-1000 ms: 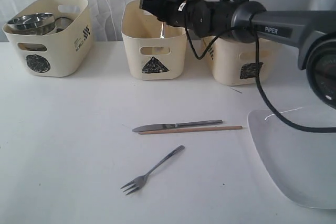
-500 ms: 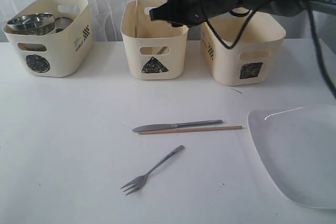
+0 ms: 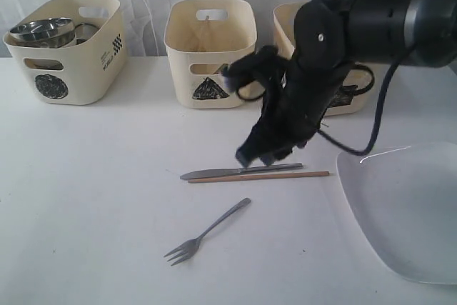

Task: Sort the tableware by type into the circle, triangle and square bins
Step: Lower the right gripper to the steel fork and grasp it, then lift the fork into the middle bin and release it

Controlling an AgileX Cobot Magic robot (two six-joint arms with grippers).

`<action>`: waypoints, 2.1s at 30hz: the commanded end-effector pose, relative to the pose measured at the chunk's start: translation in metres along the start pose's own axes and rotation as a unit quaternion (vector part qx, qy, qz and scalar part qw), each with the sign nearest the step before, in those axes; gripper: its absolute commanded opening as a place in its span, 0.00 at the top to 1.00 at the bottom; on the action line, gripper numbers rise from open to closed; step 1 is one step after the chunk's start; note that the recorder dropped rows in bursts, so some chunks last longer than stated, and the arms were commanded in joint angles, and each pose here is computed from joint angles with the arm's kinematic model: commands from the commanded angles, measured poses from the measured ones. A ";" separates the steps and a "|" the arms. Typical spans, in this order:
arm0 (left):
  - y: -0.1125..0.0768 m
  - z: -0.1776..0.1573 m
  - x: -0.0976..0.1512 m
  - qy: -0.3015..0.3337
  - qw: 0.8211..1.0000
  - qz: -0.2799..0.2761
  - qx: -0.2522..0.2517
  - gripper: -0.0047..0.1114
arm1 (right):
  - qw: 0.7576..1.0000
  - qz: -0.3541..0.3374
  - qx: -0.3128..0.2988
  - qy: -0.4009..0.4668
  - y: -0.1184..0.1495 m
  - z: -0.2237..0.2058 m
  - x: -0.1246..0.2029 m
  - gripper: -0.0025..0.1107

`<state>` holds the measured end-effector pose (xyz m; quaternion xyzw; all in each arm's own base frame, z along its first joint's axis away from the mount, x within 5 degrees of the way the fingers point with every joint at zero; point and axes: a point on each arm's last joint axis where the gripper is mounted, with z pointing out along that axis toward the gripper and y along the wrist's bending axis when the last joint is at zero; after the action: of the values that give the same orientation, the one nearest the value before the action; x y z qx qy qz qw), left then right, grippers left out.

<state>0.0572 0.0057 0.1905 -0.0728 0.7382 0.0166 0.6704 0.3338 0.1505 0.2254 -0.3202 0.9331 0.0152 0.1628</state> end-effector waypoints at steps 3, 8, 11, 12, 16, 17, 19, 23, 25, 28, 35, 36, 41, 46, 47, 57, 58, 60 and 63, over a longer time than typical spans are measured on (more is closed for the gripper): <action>0.000 0.000 0.001 -0.003 1.000 -0.005 -0.001 0.96 | 0.971 -0.236 -0.012 -0.021 0.042 0.004 -0.002 0.64; 0.000 0.000 0.001 -0.003 1.000 -0.005 -0.001 0.96 | 0.964 -0.264 -0.013 -0.025 0.050 0.010 -0.005 0.64; 0.000 0.000 0.001 -0.003 1.000 -0.005 -0.001 0.96 | 0.944 -0.329 -0.028 0.007 0.051 0.022 0.000 0.64; 0.000 0.000 0.001 -0.003 1.000 -0.005 -0.001 0.96 | 0.935 -0.352 -0.033 0.017 0.051 0.025 0.002 0.64; 0.000 0.000 0.001 -0.003 1.000 -0.005 -0.001 0.96 | 0.903 -0.423 -0.069 0.023 0.057 0.039 0.004 0.59; 0.000 0.000 0.001 -0.003 1.000 -0.005 -0.001 0.96 | 0.898 -0.434 -0.075 0.017 0.058 0.040 0.004 0.57; 0.000 0.000 0.001 -0.003 1.000 -0.005 -0.001 0.96 | 0.885 -0.458 -0.079 0.011 0.059 0.045 0.003 0.54; 0.000 0.000 0.001 -0.003 1.000 -0.005 -0.001 0.96 | 0.870 -0.487 -0.079 0.004 0.059 0.055 -0.008 0.52; 0.000 0.000 0.001 -0.003 1.000 -0.005 -0.001 0.96 | 0.863 -0.499 -0.077 0.000 0.058 0.058 -0.016 0.52; 0.000 0.000 0.001 -0.003 1.000 -0.005 -0.001 0.96 | 0.857 -0.504 -0.102 0.017 0.068 0.063 -0.022 0.52; 0.000 0.000 0.001 -0.003 1.000 -0.005 -0.001 0.96 | 0.856 -0.498 -0.133 0.036 0.077 0.080 -0.026 0.52; 0.000 0.000 0.001 -0.003 1.000 -0.005 -0.001 0.96 | 0.857 -0.496 -0.136 0.039 0.078 0.085 -0.025 0.52; 0.000 0.000 0.001 -0.003 1.000 -0.005 -0.001 0.96 | 0.857 -0.491 -0.148 0.058 0.079 0.099 -0.024 0.52; 0.000 0.000 0.001 -0.003 1.000 -0.005 -0.001 0.96 | 0.874 -0.453 -0.146 0.099 0.076 0.099 -0.018 0.63; 0.000 0.000 0.001 -0.003 1.000 -0.005 -0.001 0.96 | 0.880 -0.440 -0.143 0.109 0.075 0.099 -0.017 0.69; 0.000 0.000 0.001 -0.003 1.000 -0.005 -0.001 0.96 | 0.963 -0.190 -0.156 0.113 0.084 0.098 -0.021 0.98; 0.000 0.000 0.001 -0.003 1.000 -0.005 -0.001 0.96 | 0.968 -0.164 -0.160 0.107 0.086 0.098 -0.022 0.98; 0.000 0.000 0.001 -0.003 1.000 -0.005 -0.001 0.96 | 0.974 -0.118 -0.173 0.085 0.090 0.095 -0.026 0.98; 0.000 0.000 0.001 -0.003 1.000 -0.005 -0.001 0.96 | 0.980 -0.075 -0.182 0.024 0.092 0.081 -0.035 0.98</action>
<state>0.0572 0.0057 0.1905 -0.0728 0.7382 0.0166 0.6704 0.3278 0.2506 0.1385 -0.4586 0.8780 0.1326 0.0346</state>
